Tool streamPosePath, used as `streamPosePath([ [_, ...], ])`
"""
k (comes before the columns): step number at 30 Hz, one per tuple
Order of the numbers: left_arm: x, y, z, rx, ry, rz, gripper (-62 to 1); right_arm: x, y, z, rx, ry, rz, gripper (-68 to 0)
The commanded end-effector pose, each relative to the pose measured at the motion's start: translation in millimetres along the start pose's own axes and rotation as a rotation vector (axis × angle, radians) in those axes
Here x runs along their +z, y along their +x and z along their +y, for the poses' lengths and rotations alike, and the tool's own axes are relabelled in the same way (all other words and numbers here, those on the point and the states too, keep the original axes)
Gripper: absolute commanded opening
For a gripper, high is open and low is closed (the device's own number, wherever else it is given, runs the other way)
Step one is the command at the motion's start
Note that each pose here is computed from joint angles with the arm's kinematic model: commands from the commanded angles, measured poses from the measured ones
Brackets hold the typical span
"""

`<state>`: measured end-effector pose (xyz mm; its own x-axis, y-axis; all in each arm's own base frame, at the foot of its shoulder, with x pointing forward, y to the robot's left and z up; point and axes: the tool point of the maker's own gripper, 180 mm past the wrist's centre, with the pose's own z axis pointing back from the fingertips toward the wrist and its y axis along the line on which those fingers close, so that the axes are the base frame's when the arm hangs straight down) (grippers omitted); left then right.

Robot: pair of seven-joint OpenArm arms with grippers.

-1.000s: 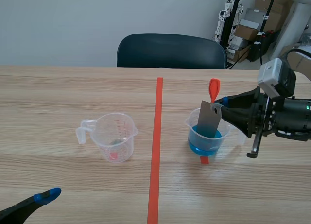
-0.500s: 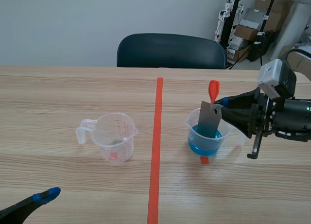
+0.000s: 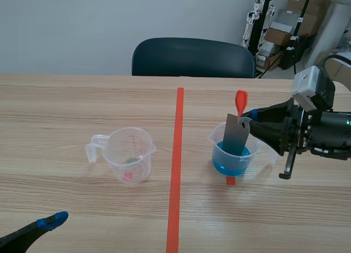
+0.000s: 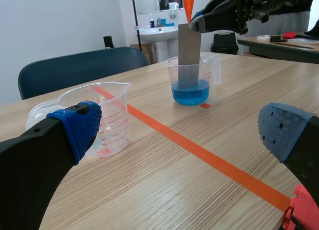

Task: Do the redox reaction experiment. lower the plate into the blue solution

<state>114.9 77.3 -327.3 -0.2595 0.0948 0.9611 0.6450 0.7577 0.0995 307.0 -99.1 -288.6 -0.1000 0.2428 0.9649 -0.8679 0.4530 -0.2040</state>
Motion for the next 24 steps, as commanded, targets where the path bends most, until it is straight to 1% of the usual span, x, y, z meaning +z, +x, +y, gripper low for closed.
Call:
streamPosePath([
  [1,-4.8,7.2,2.7,-0.011,0.007,-0.04,1.4,0.4,10.2,-8.0,0.006,-0.019,-0.037,-66.9],
  [13,-4.8,7.2,2.7,-0.011,0.007,-0.04,1.4,0.4,10.2,-9.2,0.013,-0.026,-0.037,-66.9],
  [16,-4.8,7.2,2.7,-0.011,0.007,-0.04,1.4,0.5,10.3,-12.8,0.032,-0.046,-0.037,-66.9],
  [24,-4.8,7.2,2.7,-0.011,0.007,-0.04,1.4,0.8,9.1,-11.7,0.031,-0.044,-0.034,-66.9],
])
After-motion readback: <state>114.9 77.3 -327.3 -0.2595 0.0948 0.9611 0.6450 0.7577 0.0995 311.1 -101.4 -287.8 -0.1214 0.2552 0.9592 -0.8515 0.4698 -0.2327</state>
